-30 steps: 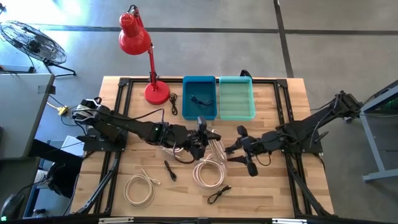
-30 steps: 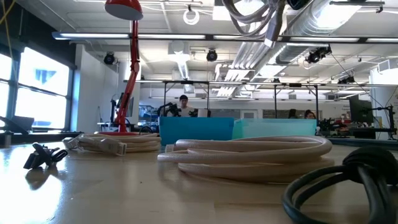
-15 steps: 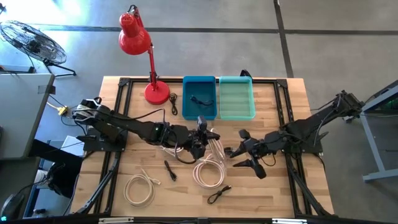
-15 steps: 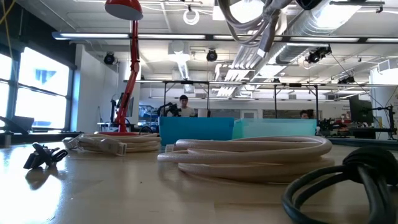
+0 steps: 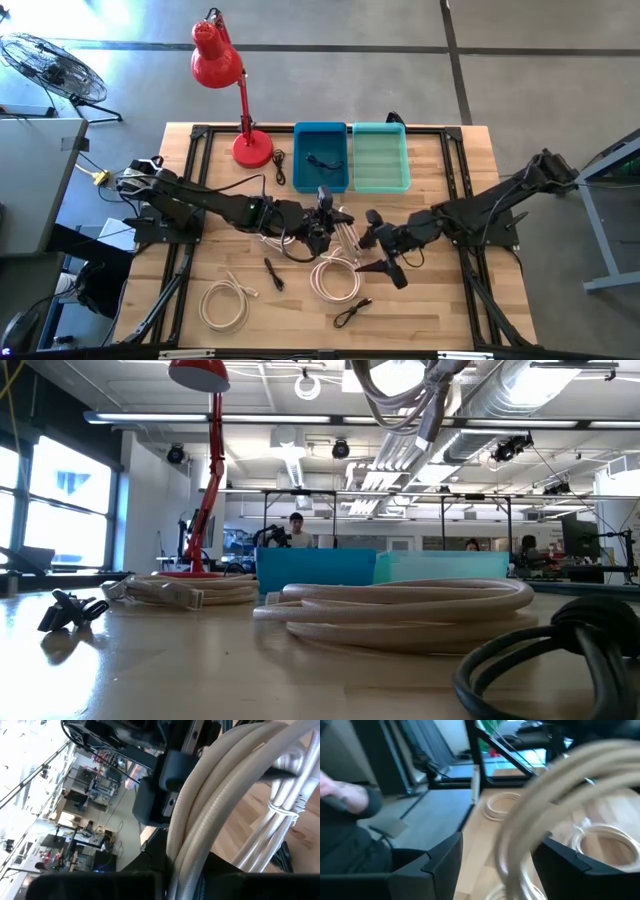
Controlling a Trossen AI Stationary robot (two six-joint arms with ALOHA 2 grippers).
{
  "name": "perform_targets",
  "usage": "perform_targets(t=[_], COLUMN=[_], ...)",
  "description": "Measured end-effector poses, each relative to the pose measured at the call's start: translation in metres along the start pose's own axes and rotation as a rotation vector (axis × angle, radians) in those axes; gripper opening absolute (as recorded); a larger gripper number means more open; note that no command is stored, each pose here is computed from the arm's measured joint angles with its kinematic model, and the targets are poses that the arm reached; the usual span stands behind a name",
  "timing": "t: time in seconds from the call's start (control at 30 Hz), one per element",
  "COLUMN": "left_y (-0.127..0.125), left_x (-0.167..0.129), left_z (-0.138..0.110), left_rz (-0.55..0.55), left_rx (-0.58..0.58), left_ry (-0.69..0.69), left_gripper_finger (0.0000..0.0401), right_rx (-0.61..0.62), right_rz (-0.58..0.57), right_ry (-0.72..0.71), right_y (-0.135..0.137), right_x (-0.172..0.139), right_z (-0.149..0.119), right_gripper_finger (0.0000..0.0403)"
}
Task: Pick & Place USB Port
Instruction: Put the brown HDMI cable into the green bin
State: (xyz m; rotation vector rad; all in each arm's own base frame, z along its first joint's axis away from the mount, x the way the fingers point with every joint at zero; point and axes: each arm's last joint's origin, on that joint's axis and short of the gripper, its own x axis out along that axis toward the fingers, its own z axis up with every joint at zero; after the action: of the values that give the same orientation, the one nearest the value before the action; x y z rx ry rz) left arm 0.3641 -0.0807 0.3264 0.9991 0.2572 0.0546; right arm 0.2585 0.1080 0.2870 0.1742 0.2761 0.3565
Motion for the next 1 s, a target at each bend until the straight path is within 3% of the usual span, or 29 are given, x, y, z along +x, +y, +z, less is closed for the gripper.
perform_targets(t=[0.1, 0.23, 0.5, 1.0], left_y=[0.000, 0.000, 0.000, -0.006], left_x=[0.000, 0.000, 0.000, 0.000], left_z=[0.000, 0.000, 0.000, -0.004], left_rz=[-0.004, -0.003, 0.001, -0.069], left_rx=[0.001, 0.000, 0.001, -0.009], left_ry=[-0.002, -0.001, 0.007, 0.031], left_gripper_finger=[0.0023, 0.0024, 0.0025, 0.0069], right_rx=[-0.005, 0.001, -0.015, 0.003], right_rz=[0.008, -0.042, -0.068, -0.104], right_ry=[0.001, 0.025, 0.032, 0.074], right_y=[0.000, -0.003, -0.009, -0.009], right_x=[0.002, 0.002, 0.002, 0.002], right_z=[-0.001, -0.004, -0.003, -0.008], right_gripper_finger=[0.0212, 0.0171, 0.0018, 0.0009])
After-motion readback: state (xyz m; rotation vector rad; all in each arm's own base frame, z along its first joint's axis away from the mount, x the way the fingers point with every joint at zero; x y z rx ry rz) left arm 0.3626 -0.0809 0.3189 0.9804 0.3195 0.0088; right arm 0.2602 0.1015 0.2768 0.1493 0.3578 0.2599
